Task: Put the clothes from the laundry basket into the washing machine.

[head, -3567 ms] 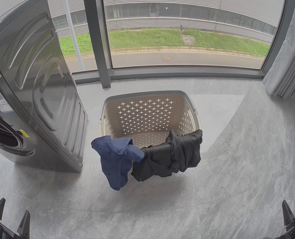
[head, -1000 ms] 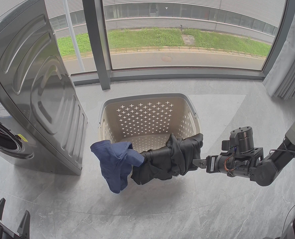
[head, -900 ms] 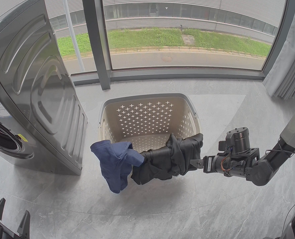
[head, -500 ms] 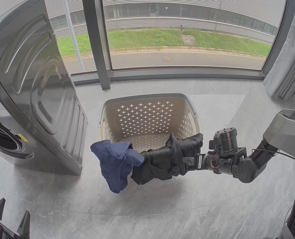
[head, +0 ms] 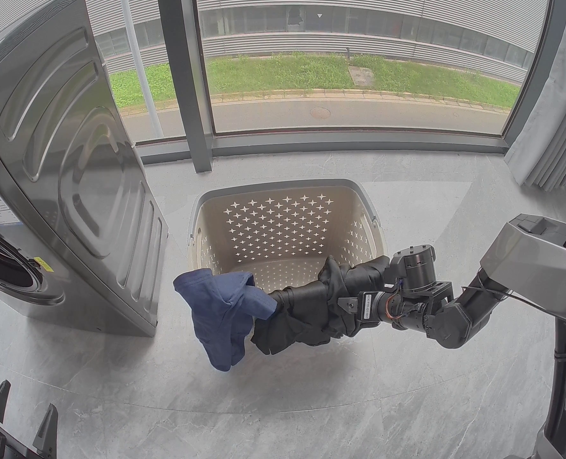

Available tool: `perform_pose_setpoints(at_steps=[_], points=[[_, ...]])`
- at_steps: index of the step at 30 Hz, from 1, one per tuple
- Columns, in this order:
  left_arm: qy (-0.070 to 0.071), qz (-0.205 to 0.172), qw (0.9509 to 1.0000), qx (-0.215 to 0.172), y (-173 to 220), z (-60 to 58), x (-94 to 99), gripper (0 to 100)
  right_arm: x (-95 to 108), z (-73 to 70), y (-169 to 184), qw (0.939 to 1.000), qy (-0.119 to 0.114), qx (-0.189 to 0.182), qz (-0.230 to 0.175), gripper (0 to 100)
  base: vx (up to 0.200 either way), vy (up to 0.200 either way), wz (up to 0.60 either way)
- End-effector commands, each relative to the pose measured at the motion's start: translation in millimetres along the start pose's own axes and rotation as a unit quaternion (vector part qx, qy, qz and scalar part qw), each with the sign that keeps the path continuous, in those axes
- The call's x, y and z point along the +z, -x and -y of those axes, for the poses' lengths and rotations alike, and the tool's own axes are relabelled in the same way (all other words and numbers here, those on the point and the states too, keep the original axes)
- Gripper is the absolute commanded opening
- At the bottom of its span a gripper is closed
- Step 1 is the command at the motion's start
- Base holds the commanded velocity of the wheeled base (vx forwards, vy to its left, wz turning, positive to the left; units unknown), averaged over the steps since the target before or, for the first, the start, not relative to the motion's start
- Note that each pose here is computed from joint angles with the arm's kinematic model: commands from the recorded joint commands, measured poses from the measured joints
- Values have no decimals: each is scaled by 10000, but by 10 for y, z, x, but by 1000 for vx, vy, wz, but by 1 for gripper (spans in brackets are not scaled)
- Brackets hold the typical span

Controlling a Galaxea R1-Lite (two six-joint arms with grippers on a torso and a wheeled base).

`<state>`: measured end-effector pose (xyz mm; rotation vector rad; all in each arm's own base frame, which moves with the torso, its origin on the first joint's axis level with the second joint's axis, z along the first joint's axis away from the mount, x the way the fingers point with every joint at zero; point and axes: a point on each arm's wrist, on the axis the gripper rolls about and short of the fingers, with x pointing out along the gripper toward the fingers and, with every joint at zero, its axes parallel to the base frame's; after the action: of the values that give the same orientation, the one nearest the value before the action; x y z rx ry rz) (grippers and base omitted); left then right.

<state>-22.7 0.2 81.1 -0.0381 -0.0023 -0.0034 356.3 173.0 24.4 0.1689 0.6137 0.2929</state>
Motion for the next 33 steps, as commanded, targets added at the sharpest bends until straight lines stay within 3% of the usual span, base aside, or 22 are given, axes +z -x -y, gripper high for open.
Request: perform_pose_setpoints(at_steps=[1,14,25,33], points=[[1,4,10000,2,1,-2,-53,100,-17,-5,-43,10000,-8,7,-8,0,0,0,0],[1,4,10000,2,1,-2,-53,100,12,-89,20,9997,-140,149,155,0,0,0,0],[1,4,10000,2,1,-2,-53,100,294,-228,635,9975,-108,395,582,0,0,0,0],[1,4,10000,2,1,-2,-53,100,235,-142,642,9986,-144,272,437,0,0,0,0]])
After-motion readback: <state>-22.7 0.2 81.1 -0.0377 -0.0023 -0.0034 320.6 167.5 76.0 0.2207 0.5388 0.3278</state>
